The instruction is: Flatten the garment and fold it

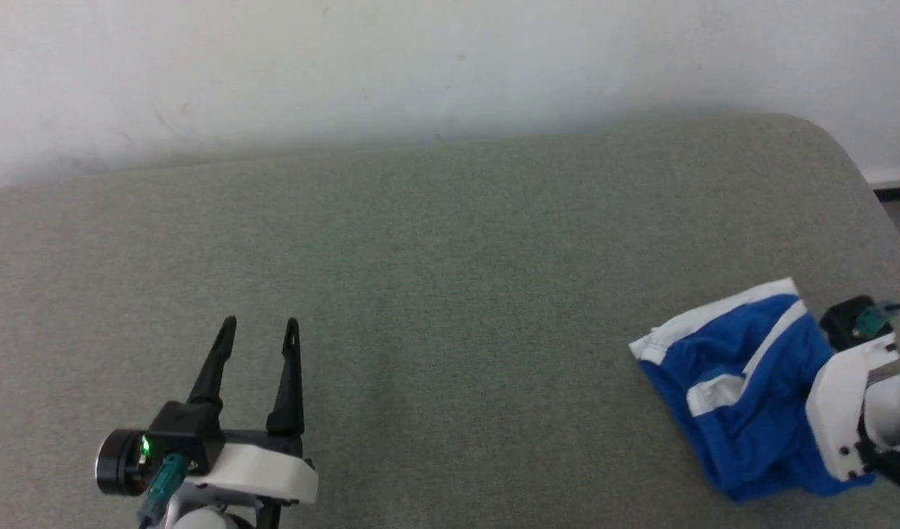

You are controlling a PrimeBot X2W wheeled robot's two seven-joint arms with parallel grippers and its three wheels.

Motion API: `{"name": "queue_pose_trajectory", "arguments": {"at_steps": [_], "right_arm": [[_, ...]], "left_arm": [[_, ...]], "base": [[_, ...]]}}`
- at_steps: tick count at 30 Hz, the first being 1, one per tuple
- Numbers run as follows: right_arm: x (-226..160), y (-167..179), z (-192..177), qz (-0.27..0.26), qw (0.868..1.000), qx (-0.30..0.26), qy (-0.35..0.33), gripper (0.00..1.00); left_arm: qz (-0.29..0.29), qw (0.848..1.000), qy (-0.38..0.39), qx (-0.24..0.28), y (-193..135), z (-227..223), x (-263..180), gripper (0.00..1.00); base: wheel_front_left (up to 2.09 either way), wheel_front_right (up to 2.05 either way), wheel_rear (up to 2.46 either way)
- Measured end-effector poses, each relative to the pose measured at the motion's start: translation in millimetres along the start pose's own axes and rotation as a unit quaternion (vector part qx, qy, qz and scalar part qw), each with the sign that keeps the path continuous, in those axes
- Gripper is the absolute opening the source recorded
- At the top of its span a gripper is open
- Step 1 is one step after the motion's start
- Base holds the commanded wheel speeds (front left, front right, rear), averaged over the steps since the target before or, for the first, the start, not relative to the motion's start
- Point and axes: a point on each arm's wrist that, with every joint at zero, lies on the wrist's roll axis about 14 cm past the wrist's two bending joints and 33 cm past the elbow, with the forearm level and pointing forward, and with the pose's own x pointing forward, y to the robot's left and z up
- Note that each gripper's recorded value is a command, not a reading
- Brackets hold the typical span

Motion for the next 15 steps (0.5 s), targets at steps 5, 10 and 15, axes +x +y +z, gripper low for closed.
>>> {"name": "queue_pose_trajectory", "arguments": {"at_steps": [5,10,15], "right_arm": [[3,-65,-7,-0.080,0.997,0.014,0.007,0.00],[5,-122,-17,-0.156,0.987,0.030,0.006,0.00],[12,-148,-29,-0.198,0.979,0.050,-0.002,1.00]], "left_arm": [[-0.046,0.999,0.000,-0.009,-25,-10,32,1.00],[-0.073,0.997,0.009,-0.013,-38,-27,57,1.00],[-0.080,0.996,0.033,-0.018,-42,-51,65,1.00]], "base": [[0.00,0.00,0.00],[0.00,0.00,0.00],[0.00,0.00,0.00]]}}
